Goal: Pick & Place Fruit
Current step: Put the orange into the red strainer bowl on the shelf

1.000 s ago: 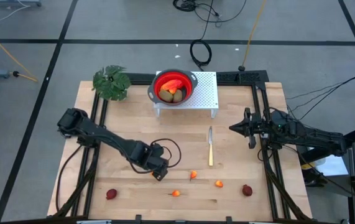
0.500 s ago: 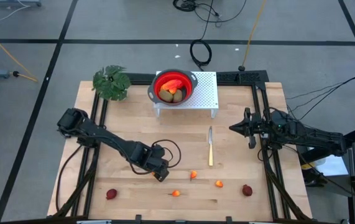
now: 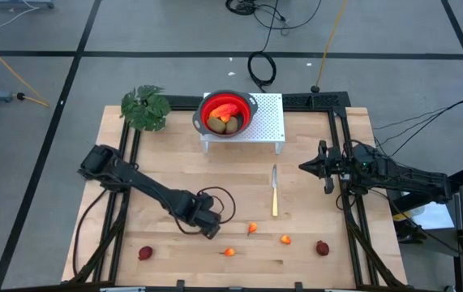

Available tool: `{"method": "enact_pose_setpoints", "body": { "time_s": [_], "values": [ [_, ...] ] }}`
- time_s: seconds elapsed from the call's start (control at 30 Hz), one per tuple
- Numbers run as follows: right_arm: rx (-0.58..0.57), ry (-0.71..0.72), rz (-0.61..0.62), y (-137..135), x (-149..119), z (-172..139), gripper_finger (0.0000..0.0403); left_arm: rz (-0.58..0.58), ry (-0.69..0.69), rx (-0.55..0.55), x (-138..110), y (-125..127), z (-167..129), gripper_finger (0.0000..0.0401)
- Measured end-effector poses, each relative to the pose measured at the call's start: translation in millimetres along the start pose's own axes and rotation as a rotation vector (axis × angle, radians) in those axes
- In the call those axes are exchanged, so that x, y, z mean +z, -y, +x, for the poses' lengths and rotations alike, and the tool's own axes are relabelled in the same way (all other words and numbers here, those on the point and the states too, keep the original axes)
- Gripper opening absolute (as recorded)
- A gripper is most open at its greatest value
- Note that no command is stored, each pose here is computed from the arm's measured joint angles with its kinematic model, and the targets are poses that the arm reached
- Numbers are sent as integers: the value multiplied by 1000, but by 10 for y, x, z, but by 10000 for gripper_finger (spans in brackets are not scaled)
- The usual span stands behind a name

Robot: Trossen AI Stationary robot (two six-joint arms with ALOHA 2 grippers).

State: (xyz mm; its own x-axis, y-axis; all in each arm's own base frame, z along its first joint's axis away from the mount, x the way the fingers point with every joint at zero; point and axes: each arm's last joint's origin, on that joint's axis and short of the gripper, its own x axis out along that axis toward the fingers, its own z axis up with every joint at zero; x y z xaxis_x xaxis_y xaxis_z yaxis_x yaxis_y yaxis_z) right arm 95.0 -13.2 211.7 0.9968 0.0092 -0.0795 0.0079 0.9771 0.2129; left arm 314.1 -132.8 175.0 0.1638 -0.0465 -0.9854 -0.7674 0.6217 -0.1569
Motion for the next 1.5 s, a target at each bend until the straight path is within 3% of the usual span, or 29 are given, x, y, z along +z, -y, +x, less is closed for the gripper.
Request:
{"method": "enact_pose_setpoints", "body": {
  "time_s": [0.3,0.87,1.27,1.5],
  "values": [
    [1,3,7,-1,3,0,0,-50,-104,72,-29,10,316,301],
    [2,5,25,-1,5,0,0,-88,-60,71,28,29,297,296],
    [2,5,25,-1,5,0,0,-81,-60,69,25,31,294,181],
    [2,5,25,-1,5,0,0,-77,-60,66,26,34,290,155]
  ]
}}
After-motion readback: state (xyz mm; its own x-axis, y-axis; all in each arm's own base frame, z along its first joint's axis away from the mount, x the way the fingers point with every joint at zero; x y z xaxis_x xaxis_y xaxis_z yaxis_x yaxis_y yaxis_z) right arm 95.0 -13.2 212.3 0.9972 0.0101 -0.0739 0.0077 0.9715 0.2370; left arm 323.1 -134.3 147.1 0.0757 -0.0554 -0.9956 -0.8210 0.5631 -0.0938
